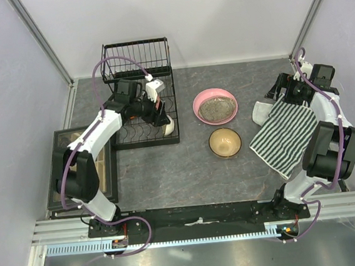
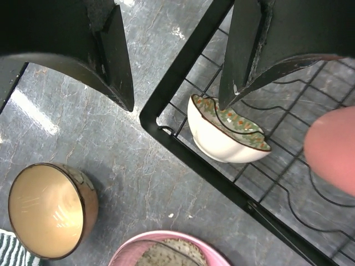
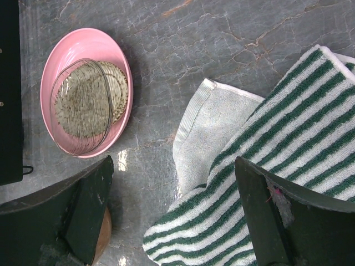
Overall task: Unload the mixed dishes from the dish rack
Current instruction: Pick up the bowl from the dish rack.
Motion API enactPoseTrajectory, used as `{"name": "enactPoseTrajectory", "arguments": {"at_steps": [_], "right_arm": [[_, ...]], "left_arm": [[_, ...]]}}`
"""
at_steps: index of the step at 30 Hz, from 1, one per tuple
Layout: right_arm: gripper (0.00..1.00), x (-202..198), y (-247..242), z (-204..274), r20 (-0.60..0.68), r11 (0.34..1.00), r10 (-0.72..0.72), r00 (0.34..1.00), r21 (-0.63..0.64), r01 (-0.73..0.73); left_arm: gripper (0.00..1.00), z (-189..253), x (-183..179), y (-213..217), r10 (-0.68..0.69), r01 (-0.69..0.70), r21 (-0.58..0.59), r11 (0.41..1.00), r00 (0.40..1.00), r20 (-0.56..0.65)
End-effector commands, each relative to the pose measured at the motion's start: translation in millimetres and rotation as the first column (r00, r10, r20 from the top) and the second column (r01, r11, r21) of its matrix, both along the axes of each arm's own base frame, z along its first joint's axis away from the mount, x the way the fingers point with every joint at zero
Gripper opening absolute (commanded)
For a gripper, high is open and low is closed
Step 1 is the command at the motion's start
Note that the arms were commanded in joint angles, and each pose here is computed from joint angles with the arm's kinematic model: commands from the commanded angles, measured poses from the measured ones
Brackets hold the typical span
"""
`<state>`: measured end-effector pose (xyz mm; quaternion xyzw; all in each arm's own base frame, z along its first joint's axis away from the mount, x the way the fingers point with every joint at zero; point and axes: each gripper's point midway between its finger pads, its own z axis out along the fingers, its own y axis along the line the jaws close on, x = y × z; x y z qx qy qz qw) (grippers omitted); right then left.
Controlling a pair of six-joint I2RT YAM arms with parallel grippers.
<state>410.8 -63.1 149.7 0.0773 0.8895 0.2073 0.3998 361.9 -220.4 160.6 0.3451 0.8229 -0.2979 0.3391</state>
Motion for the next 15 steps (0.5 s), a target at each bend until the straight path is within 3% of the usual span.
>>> {"name": "enactPoseTrajectory", "arguments": {"at_steps": [1,15], "right_arm": [[0.98,4,-1,3,0.02,1.0,0.016,1.0,-0.016,-0.015],[0.98,4,-1,2,0.018,1.0,0.015,1.0,-0.017,-0.014]], "left_arm": [[0.68,-9,7,-8,0.009,-0.01,-0.049,0.999,1.0,-0.021],[0.6,-32,16,-8,0.014,-0.018,-0.057,0.998,0.998,-0.066]]}}
